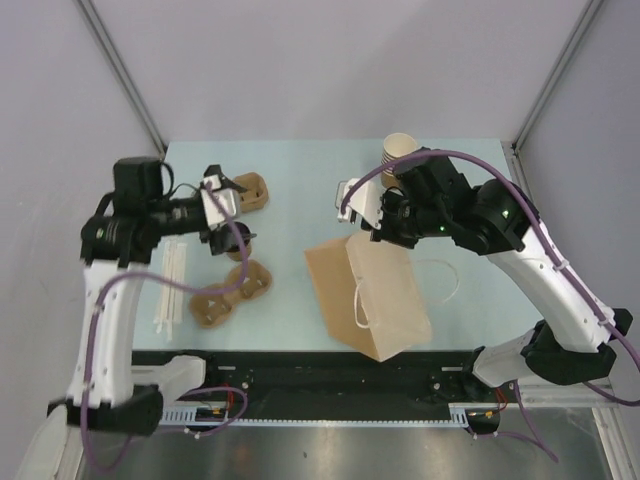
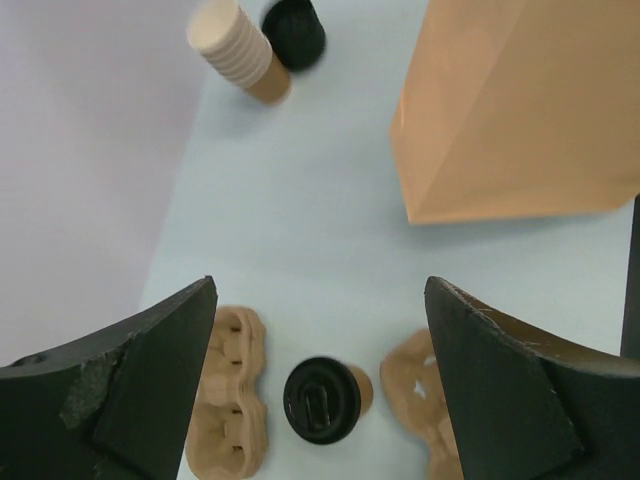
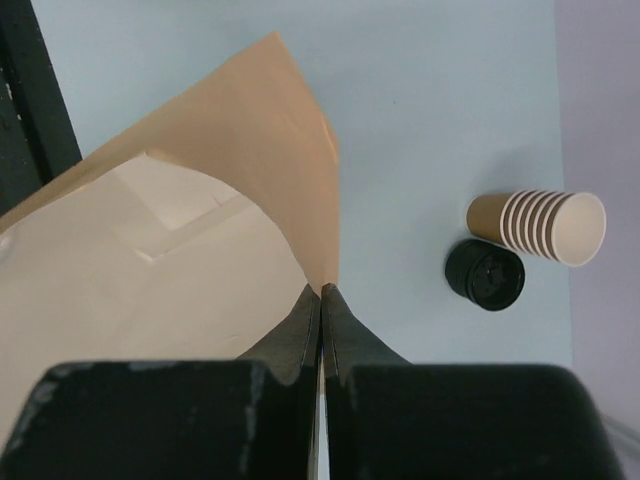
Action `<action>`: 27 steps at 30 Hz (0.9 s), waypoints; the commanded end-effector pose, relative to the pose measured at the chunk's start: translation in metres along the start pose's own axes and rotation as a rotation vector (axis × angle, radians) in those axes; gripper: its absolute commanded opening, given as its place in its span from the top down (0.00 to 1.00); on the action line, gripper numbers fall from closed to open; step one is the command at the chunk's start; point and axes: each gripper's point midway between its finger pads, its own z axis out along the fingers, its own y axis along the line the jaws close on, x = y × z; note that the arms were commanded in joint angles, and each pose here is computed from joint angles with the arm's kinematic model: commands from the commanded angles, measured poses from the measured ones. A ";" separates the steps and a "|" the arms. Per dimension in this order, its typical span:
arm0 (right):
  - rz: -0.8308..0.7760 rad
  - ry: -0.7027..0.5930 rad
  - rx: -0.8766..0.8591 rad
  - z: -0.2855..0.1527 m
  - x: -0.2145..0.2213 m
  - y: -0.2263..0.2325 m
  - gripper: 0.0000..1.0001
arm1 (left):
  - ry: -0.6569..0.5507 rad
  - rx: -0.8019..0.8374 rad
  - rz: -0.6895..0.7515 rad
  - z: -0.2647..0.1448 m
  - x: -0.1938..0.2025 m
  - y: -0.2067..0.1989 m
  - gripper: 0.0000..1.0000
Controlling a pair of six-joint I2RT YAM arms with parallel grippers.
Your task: Pack the takeout coffee
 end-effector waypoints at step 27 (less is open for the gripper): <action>0.274 0.234 0.016 0.024 0.043 -0.011 1.00 | 0.434 0.521 0.276 0.064 0.223 -0.034 0.07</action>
